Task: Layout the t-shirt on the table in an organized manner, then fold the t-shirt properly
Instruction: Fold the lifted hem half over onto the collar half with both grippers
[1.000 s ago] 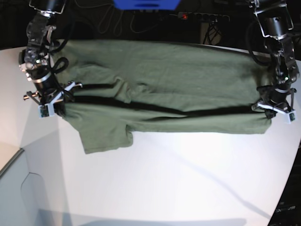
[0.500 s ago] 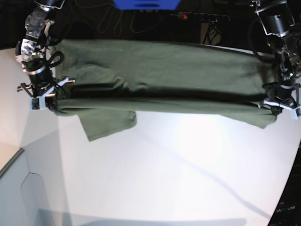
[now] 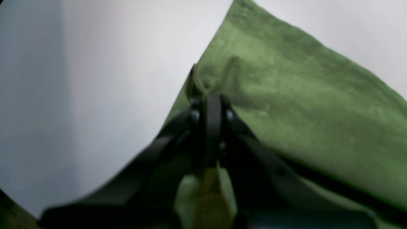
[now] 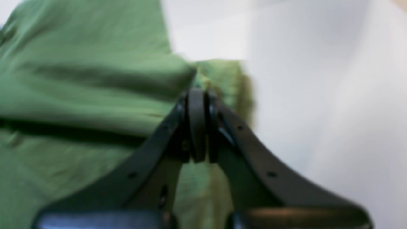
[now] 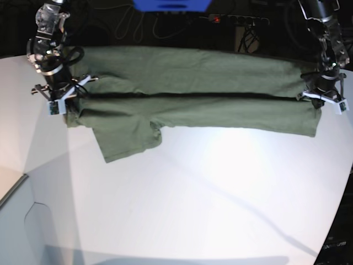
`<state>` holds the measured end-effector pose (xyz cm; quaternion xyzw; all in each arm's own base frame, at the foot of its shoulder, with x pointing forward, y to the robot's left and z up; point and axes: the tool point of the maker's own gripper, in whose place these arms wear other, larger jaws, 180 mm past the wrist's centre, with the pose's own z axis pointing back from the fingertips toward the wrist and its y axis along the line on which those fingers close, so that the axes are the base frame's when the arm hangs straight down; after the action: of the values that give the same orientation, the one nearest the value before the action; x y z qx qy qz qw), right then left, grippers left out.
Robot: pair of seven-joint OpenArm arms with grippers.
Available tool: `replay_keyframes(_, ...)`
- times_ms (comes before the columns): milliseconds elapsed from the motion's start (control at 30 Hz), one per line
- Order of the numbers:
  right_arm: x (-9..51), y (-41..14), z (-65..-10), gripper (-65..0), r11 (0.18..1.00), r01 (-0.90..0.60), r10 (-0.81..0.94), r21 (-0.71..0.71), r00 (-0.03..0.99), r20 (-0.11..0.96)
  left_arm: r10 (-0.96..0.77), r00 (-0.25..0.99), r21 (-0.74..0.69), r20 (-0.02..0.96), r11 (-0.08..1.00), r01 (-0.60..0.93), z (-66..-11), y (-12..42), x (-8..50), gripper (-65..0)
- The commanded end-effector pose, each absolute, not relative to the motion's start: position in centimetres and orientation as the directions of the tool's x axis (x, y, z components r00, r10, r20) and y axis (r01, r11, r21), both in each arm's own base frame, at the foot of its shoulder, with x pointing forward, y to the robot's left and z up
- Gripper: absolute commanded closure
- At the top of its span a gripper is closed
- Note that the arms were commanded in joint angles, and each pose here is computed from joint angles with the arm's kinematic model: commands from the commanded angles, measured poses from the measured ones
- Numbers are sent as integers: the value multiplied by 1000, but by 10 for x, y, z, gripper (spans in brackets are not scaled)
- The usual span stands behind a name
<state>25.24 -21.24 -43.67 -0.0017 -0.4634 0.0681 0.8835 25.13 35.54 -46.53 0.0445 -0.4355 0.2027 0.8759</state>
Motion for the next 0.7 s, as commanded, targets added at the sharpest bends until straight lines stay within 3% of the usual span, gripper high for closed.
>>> replay_keyframes(0, 254, -215, -431, -10, 988, -136, 140, -78, 539, 831, 294, 526, -83, 798, 918, -388, -457, 363, 256, -12)
replay_keyframes(267, 254, -208, -422, -306, 982, -166, 168, -95, 517, 839, 264, 488, -65, 832, 920, -387, -435, 371, 254, -298)
replay_keyframes(367, 261, -207, -405, -364, 979, -168, 186, -118, 477, 859, 253, 409, -71, 877, 909, -410, -406, 377, 257, -316)
replay_keyframes(567, 274, -198, -379, -366, 977, -164, 193, -135, 412, 890, 232, 310, -90, 922, 907, -411, -371, 382, 290, -317)
replay_keyframes(667, 283, -195, -376, -366, 977, -165, 193, -134, 423, 885, 207, 341, -63, 917, 919, -390, -375, 384, 314, -317)
